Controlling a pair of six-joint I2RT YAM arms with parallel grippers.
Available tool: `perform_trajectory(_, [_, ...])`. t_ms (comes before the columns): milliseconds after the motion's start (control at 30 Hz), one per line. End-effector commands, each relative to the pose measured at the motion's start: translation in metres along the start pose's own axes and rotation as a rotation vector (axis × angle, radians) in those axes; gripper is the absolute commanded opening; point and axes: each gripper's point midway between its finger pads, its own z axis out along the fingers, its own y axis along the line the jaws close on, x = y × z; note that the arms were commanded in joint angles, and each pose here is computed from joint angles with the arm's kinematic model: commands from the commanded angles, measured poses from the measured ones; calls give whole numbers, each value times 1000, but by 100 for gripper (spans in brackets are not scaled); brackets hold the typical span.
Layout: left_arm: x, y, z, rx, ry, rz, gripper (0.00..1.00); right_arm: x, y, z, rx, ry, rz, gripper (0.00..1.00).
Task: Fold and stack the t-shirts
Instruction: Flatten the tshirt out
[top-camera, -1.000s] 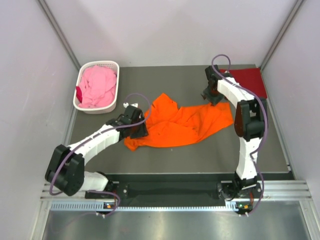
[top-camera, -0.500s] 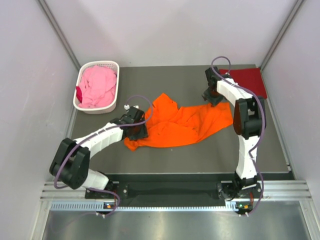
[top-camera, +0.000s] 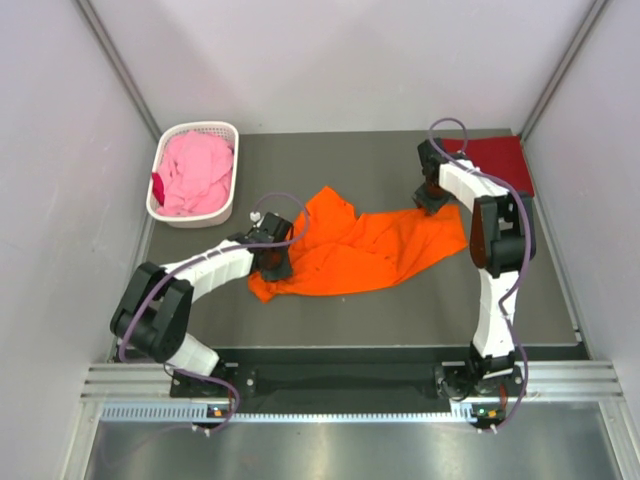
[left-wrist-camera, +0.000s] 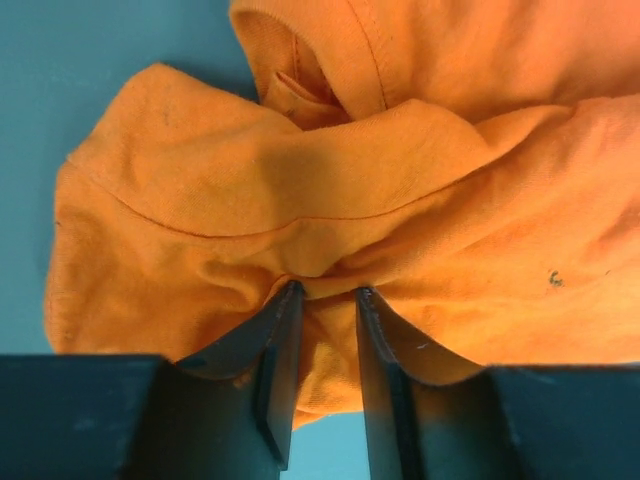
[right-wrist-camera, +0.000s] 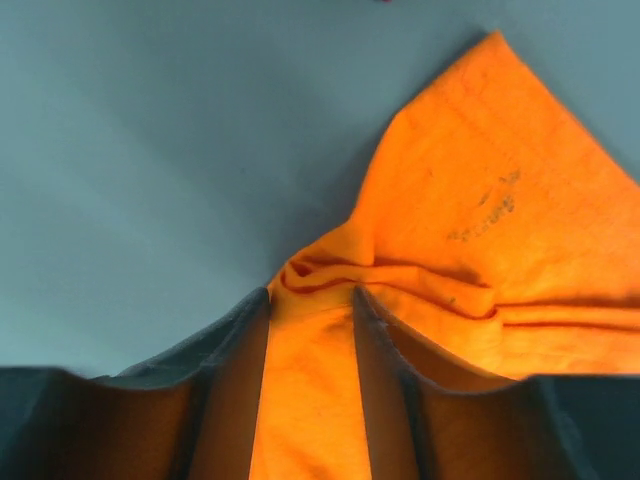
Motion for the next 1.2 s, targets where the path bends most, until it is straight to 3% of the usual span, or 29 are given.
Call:
perform_trajectory(0, [-15,-6,-5,11,-43,-21,30,-9,1,5,-13,-22,5,26])
perform_trajectory(100, [-18,-7,-5,13,-59,-26,17,-17,9,1,-60,-35,-1,0])
perform_trajectory(133, [-18,-6,-4,8,-57,-25,4,-22,12,-3,-76,-42,-9,0])
perform_trajectory(167, [-22,-8,-4,10,-69,-24,0,-27,13,-5,-88,-50,-7,0])
perform_trajectory(233, [-32,-6,0,-3,-83,-27,0,-40,26,-18,-149,-90,-23,0])
perform_trajectory(367, [-110,-17,-8,33,-195,-103,0,-80,68,-70,-329,-160,-74,0])
perform_trajectory(400, [-153,-24,-21,63,-265,-138,0,-97,83,-96,-394,-199,-93,0])
perform_trajectory(467, [-191,-33,-43,84,-322,-140,0,-118,93,-137,-464,-269,-107,0])
perform_trajectory(500, [-227,-46,-71,118,-406,-147,0,-131,97,-161,-493,-319,-119,0])
perform_trajectory(600, [-249,-53,-110,139,-481,-131,0,-152,78,-207,-504,-415,-119,0])
perform_trajectory(667, [-236,-56,-127,199,-479,-119,0,-155,57,-238,-513,-468,-108,0])
perform_trajectory(700, [-228,-57,-129,225,-475,-119,0,-139,42,-220,-467,-431,-130,0])
perform_trajectory(733, [-196,-44,-105,202,-394,-134,0,-135,28,-235,-480,-444,-127,0])
perform_trajectory(767, [-178,-41,-101,215,-358,-140,0,-123,19,-228,-472,-418,-138,0])
perform_trajectory(800, [-164,-37,-109,236,-358,-147,0,-93,-3,-196,-411,-337,-169,0])
perform_trajectory(833, [-122,-18,-80,192,-263,-167,0,-82,-17,-201,-424,-326,-173,0])
perform_trajectory(867, [-106,-11,-76,185,-240,-174,0,-65,-22,-195,-454,-289,-193,0])
perform_trajectory(900, [-89,-8,-78,207,-219,-173,0,-29,-50,-158,-391,-200,-224,0])
perform_trajectory(967, [-49,17,-62,131,-135,-183,1,-1,-69,-153,-424,-156,-244,0])
perform_trajectory(1000, [-46,31,-63,76,-158,-185,6,29,-94,-129,-379,-86,-269,0])
perform_trajectory(1033, [-42,41,-62,30,-160,-178,18,39,-103,-130,-393,-74,-274,0])
perform_trajectory(1167, [-57,57,-76,-68,-221,-150,32,90,-134,-114,-405,45,-315,0])
